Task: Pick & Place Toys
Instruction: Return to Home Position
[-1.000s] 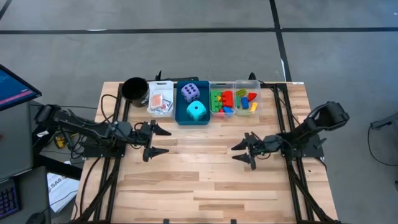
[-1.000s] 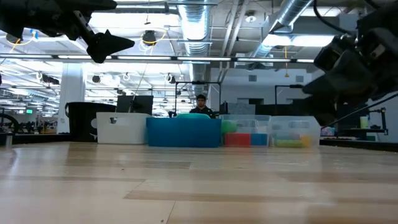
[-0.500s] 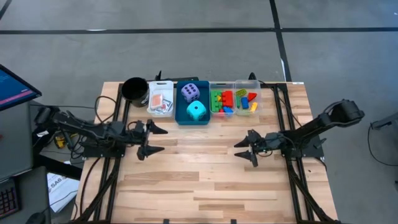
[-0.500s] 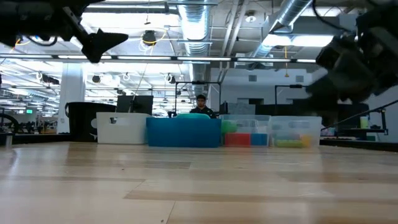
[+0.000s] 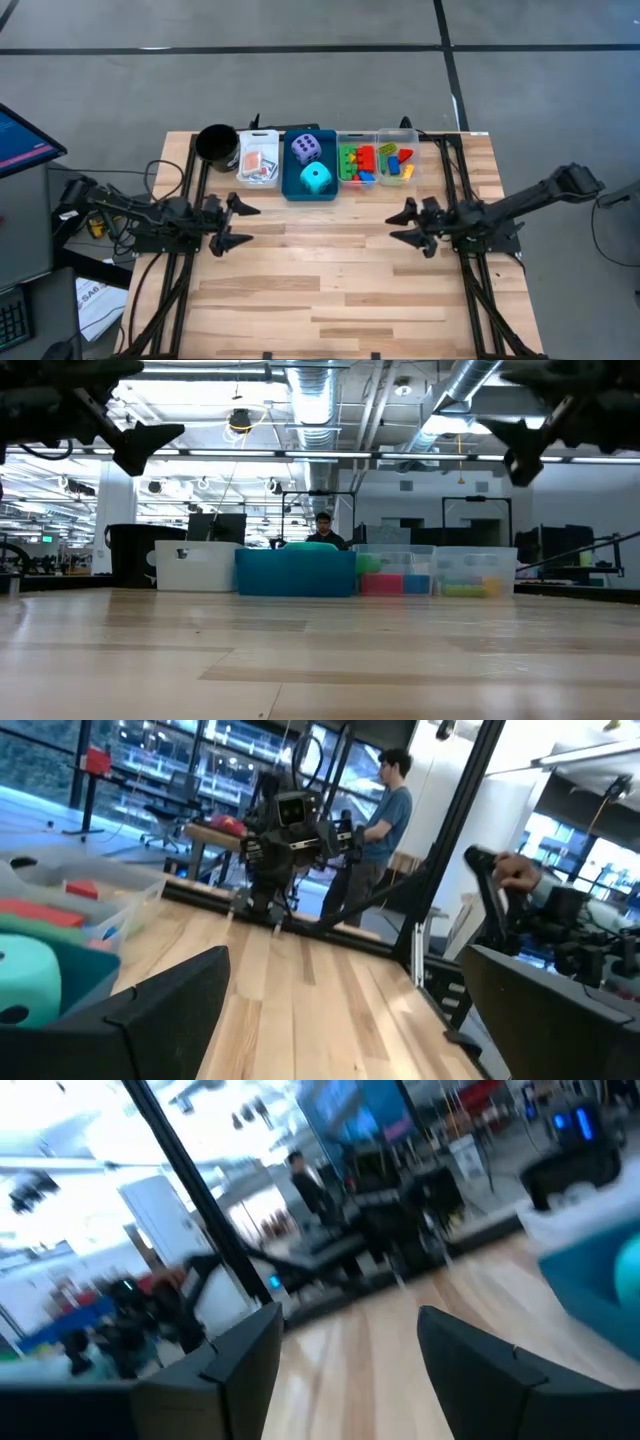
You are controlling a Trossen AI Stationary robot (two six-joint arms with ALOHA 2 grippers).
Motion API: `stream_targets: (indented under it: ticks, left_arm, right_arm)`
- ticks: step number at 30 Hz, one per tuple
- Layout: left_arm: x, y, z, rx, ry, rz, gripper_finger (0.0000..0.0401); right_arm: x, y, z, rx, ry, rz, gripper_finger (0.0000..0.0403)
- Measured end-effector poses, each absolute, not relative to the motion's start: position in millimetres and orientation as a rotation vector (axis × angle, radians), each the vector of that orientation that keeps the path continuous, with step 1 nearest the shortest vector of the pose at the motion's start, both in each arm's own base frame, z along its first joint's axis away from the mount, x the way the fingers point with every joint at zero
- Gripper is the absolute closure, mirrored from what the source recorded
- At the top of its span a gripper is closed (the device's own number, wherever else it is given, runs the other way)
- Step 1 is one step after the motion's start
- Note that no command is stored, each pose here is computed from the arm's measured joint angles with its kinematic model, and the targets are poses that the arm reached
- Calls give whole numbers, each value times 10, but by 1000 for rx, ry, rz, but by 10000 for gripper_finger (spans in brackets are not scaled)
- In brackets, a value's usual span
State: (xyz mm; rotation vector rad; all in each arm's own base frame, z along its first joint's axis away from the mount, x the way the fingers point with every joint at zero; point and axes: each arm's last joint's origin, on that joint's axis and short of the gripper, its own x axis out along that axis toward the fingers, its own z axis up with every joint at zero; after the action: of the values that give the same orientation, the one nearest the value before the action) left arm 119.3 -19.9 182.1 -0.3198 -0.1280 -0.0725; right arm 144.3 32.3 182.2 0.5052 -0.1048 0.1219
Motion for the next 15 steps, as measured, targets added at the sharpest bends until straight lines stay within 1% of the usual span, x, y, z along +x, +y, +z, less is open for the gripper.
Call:
stream_targets:
  ticks: [15]
  left_arm:
    - [1039, -168, 1989, -349, -306, -99, 9]
  right_arm:
    - [1095, 233, 2183, 569, -451, 205, 174]
